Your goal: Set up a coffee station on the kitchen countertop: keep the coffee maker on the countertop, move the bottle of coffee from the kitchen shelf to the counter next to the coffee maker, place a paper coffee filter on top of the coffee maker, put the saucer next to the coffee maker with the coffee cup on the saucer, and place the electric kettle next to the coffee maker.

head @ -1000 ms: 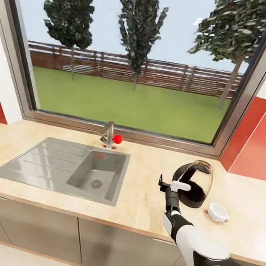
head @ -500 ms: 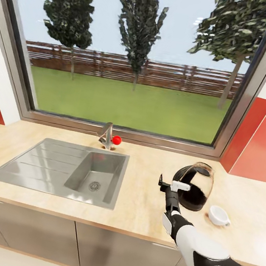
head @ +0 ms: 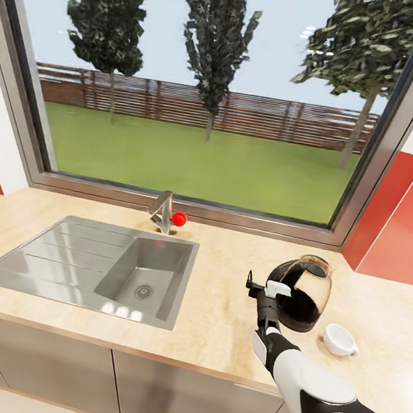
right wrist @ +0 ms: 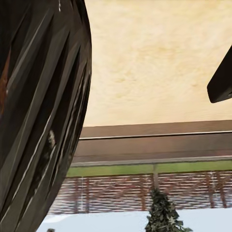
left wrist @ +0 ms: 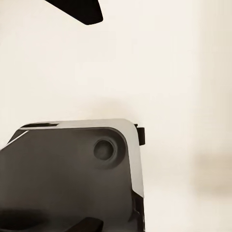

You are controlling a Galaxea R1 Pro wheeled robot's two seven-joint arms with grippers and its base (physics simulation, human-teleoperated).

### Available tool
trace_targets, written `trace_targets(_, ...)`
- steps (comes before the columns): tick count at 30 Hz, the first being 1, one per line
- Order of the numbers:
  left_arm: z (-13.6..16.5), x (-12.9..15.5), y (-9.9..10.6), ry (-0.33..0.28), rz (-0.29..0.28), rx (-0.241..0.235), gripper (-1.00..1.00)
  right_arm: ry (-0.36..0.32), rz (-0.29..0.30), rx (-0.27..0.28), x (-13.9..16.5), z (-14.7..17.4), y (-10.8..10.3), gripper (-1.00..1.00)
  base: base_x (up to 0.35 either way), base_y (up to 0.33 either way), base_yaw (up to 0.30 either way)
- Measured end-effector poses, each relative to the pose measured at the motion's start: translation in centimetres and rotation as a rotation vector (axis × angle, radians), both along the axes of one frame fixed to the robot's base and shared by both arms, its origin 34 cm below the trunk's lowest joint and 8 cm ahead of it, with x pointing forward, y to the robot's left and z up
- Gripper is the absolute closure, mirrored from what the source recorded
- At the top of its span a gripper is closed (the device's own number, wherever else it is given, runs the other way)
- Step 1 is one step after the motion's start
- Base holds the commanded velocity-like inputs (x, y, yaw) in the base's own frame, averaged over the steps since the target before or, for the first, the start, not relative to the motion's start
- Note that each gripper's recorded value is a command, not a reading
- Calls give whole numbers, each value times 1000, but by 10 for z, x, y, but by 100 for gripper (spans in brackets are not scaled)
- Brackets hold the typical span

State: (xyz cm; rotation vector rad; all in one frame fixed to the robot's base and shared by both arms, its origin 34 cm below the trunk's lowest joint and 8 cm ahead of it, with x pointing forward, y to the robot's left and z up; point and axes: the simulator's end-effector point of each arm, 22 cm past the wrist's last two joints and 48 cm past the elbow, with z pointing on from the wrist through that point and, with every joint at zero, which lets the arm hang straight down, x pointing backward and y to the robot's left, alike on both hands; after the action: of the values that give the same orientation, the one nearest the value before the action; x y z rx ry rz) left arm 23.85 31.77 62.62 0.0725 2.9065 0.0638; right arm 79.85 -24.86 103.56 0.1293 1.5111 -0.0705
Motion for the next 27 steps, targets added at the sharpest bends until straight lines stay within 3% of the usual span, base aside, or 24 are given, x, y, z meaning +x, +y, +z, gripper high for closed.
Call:
trace_targets(6, 0, 0, 1, 0, 0, 1, -100, 0, -1, 0, 0, 0, 0, -100, 0, 0, 0)
trace_targets(7, 0, 0, 1, 0, 0, 1, -100, 0, -1, 0, 0, 0, 0, 100, 0, 0, 0)
trace_targets(27, 0, 0, 0, 0, 0, 0, -100, 1, -2, 2, 0, -1, 0, 100, 0, 0, 0)
